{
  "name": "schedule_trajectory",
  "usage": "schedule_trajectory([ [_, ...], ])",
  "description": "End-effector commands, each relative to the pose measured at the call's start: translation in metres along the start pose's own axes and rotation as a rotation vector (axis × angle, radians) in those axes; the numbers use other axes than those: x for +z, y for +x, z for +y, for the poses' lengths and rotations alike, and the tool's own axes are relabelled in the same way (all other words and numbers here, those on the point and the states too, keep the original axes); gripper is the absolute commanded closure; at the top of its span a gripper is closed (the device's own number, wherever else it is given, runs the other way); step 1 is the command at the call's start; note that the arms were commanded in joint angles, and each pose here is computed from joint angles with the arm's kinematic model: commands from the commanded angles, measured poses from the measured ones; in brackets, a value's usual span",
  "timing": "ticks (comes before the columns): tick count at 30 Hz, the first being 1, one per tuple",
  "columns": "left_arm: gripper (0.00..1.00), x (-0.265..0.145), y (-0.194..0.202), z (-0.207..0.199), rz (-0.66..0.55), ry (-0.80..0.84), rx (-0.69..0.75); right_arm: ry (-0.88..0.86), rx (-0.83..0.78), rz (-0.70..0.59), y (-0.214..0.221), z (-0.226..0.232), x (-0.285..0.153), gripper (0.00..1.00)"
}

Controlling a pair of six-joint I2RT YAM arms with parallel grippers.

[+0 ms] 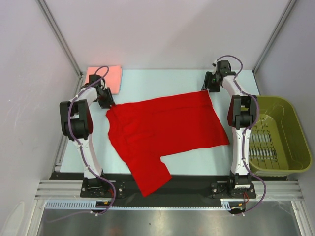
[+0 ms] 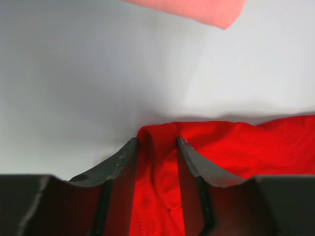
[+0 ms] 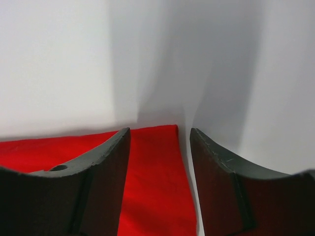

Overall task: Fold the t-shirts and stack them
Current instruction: Fold the tshirt

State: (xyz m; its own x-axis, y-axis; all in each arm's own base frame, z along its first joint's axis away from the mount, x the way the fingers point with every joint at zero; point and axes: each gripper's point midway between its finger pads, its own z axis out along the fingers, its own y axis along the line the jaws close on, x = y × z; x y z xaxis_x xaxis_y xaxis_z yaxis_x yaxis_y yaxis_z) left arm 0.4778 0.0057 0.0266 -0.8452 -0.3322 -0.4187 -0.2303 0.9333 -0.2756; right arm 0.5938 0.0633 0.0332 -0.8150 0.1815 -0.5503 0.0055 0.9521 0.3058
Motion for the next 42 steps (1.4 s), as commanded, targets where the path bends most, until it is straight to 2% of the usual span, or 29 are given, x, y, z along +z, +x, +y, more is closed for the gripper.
schedule_trajectory([
  [1,0.6,-0.007,-0.004,-0.001,-0.009,0.0,0.01,-0.03,-0.001,0.022,0.006,0.002,-0.004,0.43],
  [4,0.64,-0.007,-0.008,-0.002,-0.02,0.001,0.007,-0.027,-0.005,0.015,0.005,0.005,-0.001,0.51],
  [5,0.66,-0.007,-0.009,-0.002,-0.024,-0.001,0.008,-0.021,-0.005,0.016,0.006,0.005,0.0,0.56],
  [10,0.73,-0.008,-0.015,-0.003,-0.041,0.003,0.011,-0.011,0.036,-0.007,0.002,0.001,0.006,0.61],
  [11,0.78,-0.009,-0.016,-0.004,-0.046,0.005,0.012,-0.001,0.044,-0.01,0.002,-0.002,0.007,0.7],
  [13,0.82,-0.007,-0.017,-0.003,-0.047,-0.001,0.01,-0.001,0.052,-0.021,0.001,-0.001,0.011,0.75],
  [14,0.86,-0.006,-0.018,-0.002,-0.049,-0.002,0.011,0.004,0.064,-0.023,0.001,-0.003,0.012,0.87],
  [16,0.9,-0.004,-0.023,-0.002,-0.059,-0.006,0.009,0.041,0.079,-0.048,-0.003,-0.008,0.013,0.96],
  [17,1.0,-0.003,-0.025,-0.002,-0.066,-0.006,0.009,0.059,0.101,-0.06,-0.005,-0.01,0.013,1.0],
  [22,1.0,-0.005,-0.053,0.0,-0.166,-0.039,-0.006,0.17,0.173,-0.194,-0.03,-0.034,0.003,1.0],
  [28,1.0,-0.004,-0.082,0.003,-0.249,-0.076,-0.013,0.165,0.253,-0.268,-0.064,-0.042,-0.002,1.0],
  [31,1.0,0.006,-0.088,0.009,-0.234,-0.111,-0.022,0.192,0.253,-0.22,-0.054,-0.05,0.01,1.0],
  [39,0.99,0.019,-0.096,0.007,-0.208,-0.104,-0.022,0.165,0.237,-0.229,-0.058,-0.047,0.018,1.0],
  [40,0.79,0.02,-0.097,0.008,-0.201,-0.107,-0.022,0.163,0.235,-0.233,-0.061,-0.046,0.018,1.0],
  [41,0.66,0.017,-0.101,0.006,-0.206,-0.105,-0.017,0.166,0.235,-0.229,-0.061,-0.046,0.019,0.89],
  [42,0.6,0.015,-0.102,0.006,-0.204,-0.109,-0.015,0.165,0.229,-0.239,-0.07,-0.041,0.011,0.81],
])
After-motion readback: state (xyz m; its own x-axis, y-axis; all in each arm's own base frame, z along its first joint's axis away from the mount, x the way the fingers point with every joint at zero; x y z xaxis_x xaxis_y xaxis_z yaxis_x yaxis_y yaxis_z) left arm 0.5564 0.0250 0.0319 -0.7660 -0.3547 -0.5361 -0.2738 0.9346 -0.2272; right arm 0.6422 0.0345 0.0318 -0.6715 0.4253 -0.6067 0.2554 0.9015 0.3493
